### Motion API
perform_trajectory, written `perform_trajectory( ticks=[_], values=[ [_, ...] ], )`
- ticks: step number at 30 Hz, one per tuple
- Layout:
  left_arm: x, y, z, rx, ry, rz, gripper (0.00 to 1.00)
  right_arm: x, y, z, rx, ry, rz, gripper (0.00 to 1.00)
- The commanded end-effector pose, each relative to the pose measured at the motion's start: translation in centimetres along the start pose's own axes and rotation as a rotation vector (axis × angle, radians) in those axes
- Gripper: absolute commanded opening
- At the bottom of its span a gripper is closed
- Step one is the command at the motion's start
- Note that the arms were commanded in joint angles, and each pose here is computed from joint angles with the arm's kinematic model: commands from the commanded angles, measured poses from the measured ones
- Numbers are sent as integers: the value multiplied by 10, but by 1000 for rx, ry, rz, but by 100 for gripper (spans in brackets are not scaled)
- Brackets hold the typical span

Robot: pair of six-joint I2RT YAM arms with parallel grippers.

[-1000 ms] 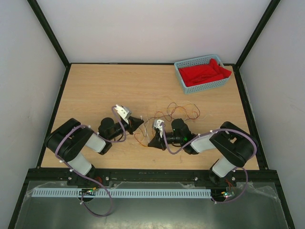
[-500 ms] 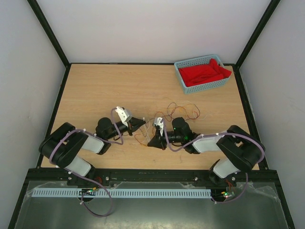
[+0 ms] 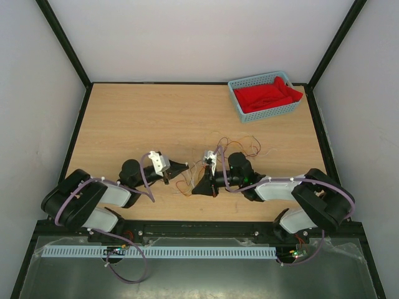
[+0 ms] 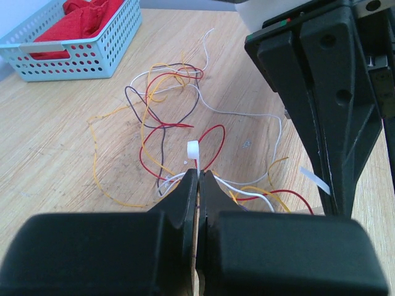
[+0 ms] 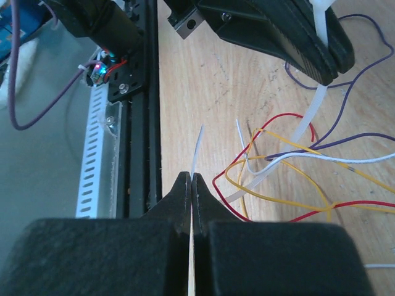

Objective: Zip-tie the wires
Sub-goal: Tie the cable at the center of the board.

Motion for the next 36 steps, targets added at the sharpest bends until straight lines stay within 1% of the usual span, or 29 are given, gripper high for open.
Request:
perform_trajectory(
  ticks=[1,9,13,16,23,36],
  values=[
    [7,0,-1,-54,-37,-94,0,14,8,-2,71,-24,-22,0],
    [10,3,-3,-37,-46,-182,0,23,1,-6,93,-6,-85,0],
    [13,2,-3,-24,-57,-220,0,22,-11,-6,100,3,-160,0],
    [14,1,-4,-25,-60,-236,0,23,-17,-5,108,-14,-194,0],
    [12,1,-4,-30,-53,-248,0,29,-23,-4,71,-26,-154,0],
    [16,0,-6,-28,-65,-272,0,40,-33,-8,85,-29,-160,0]
  ],
)
Point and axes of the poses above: each gripper's point midway between its finger pads, its own z axis back along the fingers, its own y axis along the line the jaws close on, x = y × z, the point moved 10 cm from there along z, back along the fingers, and after that the axes turned 6 degrees about z, right-handed, at the moved point
